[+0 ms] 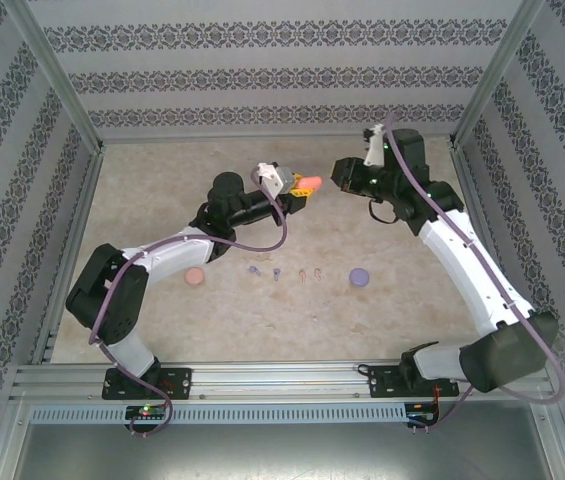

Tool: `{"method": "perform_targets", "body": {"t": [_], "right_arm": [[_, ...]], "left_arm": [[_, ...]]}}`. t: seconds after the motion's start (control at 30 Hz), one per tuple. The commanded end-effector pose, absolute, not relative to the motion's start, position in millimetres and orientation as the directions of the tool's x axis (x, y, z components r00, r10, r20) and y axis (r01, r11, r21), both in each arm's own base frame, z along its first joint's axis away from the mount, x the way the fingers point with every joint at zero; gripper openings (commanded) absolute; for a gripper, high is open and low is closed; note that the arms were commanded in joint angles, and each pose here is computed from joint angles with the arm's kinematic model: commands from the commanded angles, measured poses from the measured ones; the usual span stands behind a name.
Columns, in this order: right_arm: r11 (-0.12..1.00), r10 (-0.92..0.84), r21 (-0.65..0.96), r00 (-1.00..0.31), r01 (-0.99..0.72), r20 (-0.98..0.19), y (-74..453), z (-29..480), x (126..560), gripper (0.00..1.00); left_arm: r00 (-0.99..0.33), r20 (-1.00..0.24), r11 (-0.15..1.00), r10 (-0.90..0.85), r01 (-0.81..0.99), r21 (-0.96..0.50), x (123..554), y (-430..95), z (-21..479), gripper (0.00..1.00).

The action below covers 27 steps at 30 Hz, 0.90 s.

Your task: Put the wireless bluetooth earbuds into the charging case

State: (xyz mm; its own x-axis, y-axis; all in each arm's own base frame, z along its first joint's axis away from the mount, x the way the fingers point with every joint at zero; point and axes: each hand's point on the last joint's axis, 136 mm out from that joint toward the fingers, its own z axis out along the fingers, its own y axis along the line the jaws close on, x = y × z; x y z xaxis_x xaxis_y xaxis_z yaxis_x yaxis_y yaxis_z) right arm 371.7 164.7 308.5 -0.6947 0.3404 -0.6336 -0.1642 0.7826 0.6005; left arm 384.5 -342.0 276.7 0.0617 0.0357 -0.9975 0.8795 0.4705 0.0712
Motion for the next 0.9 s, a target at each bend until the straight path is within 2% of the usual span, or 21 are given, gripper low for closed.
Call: {"method": "perform_targets", "body": {"t": [0.0, 0.1, 0.23, 0.33, 0.43, 0.63, 0.73, 0.87], "right_arm": [[0.785, 0.441, 0.617, -0.655, -0.050, -0.614, 141, 288, 382, 0.23], [0.800, 0.449, 0.600, -0.667, 0.003, -0.595, 132, 258, 377, 0.29], [0.815, 0.449, 0.576, -0.700, 0.064, -0.556, 125, 220, 369, 0.43], [0.822, 0.449, 0.561, -0.716, 0.096, -0.535, 122, 200, 363, 0.55], [0.826, 0.449, 0.552, -0.723, 0.112, -0.525, 120, 187, 359, 0.61], [0.854, 0.421, 0.508, -0.728, 0.117, -0.540, 113, 176, 354, 0.82], [0.867, 0.409, 0.484, -0.726, 0.119, -0.554, 109, 174, 354, 0.87], [0.876, 0.395, 0.468, -0.728, 0.116, -0.560, 107, 173, 355, 0.89]], "left_arm": [[-0.077, -0.996, 0.537, 0.052, 0.843, -0.037, 404, -336, 250, 0.00], [-0.176, -0.982, 0.597, 0.065, 0.795, -0.103, 417, -330, 221, 0.00], [-0.366, -0.928, 0.685, 0.073, 0.695, -0.220, 438, -322, 188, 0.00], [-0.568, -0.820, 0.736, 0.064, 0.582, -0.346, 452, -318, 160, 0.00], [-0.711, -0.701, 0.754, 0.047, 0.486, -0.442, 460, -319, 135, 0.00], [-0.835, -0.550, 0.729, -0.003, 0.375, -0.573, 466, -336, 101, 0.00], [-0.875, -0.483, 0.720, -0.049, 0.304, -0.624, 473, -343, 89, 0.00], [-0.910, -0.397, 0.706, -0.121, 0.203, -0.679, 480, -351, 75, 0.00]]}}
